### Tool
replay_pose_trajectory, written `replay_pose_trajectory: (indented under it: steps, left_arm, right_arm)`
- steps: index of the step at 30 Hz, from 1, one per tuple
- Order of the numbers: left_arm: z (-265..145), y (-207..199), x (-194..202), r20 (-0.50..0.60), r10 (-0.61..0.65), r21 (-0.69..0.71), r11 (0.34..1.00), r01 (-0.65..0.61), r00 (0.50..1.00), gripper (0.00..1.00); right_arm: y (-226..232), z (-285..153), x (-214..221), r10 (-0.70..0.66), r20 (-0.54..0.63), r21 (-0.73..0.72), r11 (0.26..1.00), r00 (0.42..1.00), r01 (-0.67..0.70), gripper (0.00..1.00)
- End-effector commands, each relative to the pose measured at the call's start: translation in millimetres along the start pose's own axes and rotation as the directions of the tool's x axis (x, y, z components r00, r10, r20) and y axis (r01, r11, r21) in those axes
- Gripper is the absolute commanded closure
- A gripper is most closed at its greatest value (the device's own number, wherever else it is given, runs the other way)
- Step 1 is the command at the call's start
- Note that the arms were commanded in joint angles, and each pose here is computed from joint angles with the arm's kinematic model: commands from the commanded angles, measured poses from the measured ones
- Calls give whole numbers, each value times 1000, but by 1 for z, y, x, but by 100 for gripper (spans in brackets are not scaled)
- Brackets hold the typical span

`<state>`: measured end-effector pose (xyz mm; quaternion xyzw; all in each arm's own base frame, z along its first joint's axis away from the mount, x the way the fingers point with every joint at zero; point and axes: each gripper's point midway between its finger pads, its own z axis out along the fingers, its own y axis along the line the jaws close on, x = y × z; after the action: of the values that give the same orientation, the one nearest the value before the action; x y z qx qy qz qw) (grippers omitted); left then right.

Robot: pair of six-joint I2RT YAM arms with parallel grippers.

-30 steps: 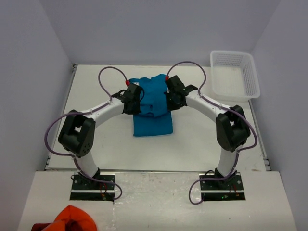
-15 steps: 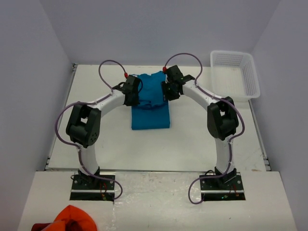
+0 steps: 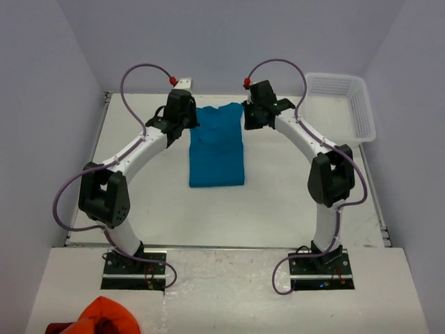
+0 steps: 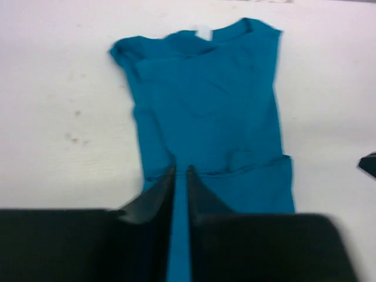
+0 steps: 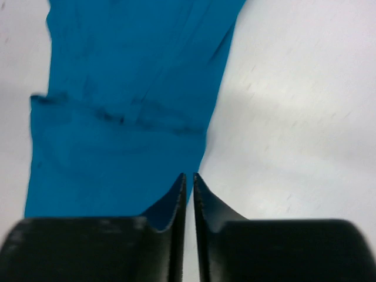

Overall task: Fold and stack the t-shirts
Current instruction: Fold the folded rectangular tshirt in 1/3 of the way

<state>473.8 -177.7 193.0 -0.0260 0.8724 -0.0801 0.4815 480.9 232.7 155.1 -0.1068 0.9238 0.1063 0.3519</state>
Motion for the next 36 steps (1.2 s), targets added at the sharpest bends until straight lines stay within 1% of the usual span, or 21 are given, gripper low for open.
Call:
replay_pose_trajectory:
  steps: [1, 2, 3, 4, 5, 7, 8, 10, 14, 17, 23, 29, 36]
  left_arm:
    - [-9, -50, 37, -92, -60, 271, 959, 83, 994, 100]
    - [-12, -56, 62, -154, -44, 331, 939, 93, 987, 100]
    - [-13, -54, 70, -167, -47, 330, 939, 101, 985, 100]
    - [-15, -53, 72, -157, -56, 333, 937, 106, 986, 100]
    - [-24, -48, 86, -172, -60, 342, 933, 117, 983, 100]
    - [-34, -49, 93, -164, -62, 376, 919, 120, 985, 100]
    - [-41, -48, 100, -162, -60, 394, 911, 121, 985, 100]
    - [-46, -44, 110, -182, -54, 389, 913, 123, 982, 100]
    - [-54, -34, 134, -222, -53, 379, 915, 136, 974, 100]
    - [-53, -28, 149, -242, -50, 363, 922, 138, 969, 100]
    - [-41, -16, 186, -316, -49, 308, 939, 152, 948, 100]
    - [-37, -2, 221, -383, -61, 254, 952, 168, 922, 100]
    - [-46, 15, 253, -454, -86, 178, 967, 185, 887, 100]
  right_arm:
    - [36, -33, 25, 136, -50, -185, 972, 989, -143, 100]
    - [48, -36, 32, 141, -75, -247, 957, 987, -155, 100]
    - [64, -41, 48, 140, -127, -341, 923, 982, -176, 100]
    - [69, -42, 57, 155, -148, -354, 914, 977, -199, 100]
    - [76, -45, 66, 137, -156, -365, 912, 978, -186, 100]
    - [75, -45, 86, 125, -170, -360, 916, 977, -180, 100]
    - [75, -42, 101, 120, -210, -359, 914, 970, -190, 100]
    - [73, -38, 116, 129, -246, -346, 914, 961, -211, 100]
    - [81, -35, 145, 128, -304, -375, 895, 944, -242, 100]
    - [81, -25, 165, 113, -337, -345, 909, 935, -234, 100]
    - [82, -11, 190, 114, -374, -303, 923, 920, -237, 100]
    - [81, -9, 207, 114, -380, -287, 929, 918, -234, 100]
    - [76, -7, 230, 133, -397, -239, 940, 908, -242, 100]
